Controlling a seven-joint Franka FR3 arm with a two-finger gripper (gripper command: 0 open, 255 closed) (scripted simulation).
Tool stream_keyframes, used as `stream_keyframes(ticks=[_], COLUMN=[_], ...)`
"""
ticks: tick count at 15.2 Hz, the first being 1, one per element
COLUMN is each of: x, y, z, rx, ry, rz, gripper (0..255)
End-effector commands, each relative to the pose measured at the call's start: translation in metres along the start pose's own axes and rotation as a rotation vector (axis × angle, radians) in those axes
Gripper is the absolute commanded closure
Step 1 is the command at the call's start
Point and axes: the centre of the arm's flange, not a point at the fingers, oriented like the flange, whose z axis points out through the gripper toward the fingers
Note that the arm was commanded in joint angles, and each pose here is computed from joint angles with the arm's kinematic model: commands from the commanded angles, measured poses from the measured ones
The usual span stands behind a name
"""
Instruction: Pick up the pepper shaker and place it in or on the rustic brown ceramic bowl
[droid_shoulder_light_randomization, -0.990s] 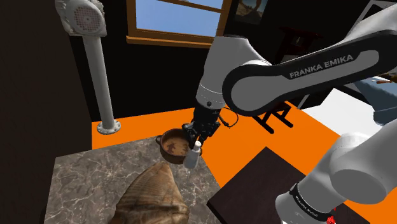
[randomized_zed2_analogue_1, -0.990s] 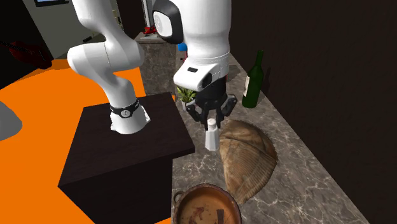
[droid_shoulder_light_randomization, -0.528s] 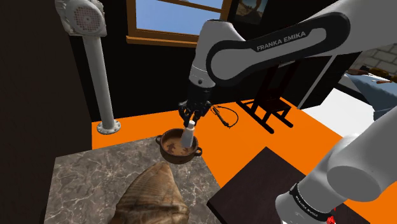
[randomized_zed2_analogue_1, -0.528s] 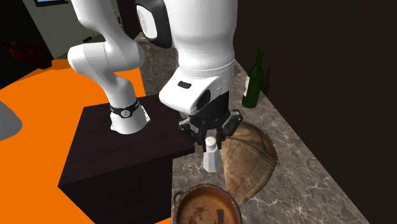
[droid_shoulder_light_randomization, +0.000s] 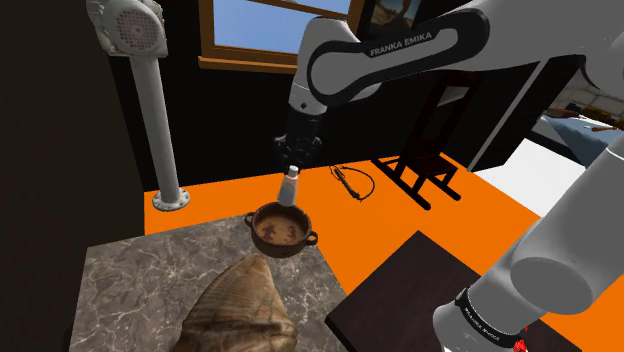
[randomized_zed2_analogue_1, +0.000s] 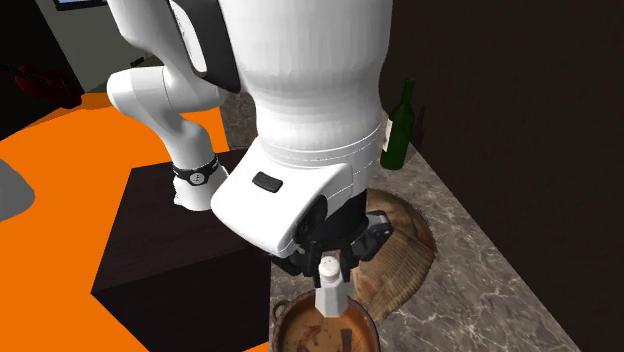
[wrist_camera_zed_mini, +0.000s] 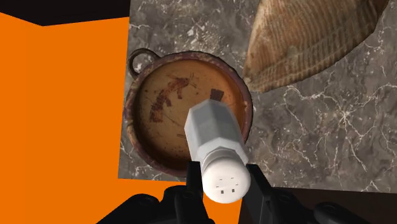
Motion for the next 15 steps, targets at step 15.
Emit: stream_keyframes(ticks=[15], x=[0.006], y=[0.009], z=[0.083], rx=[0.0], ry=[0.0], rz=[-0.001], gripper=[255])
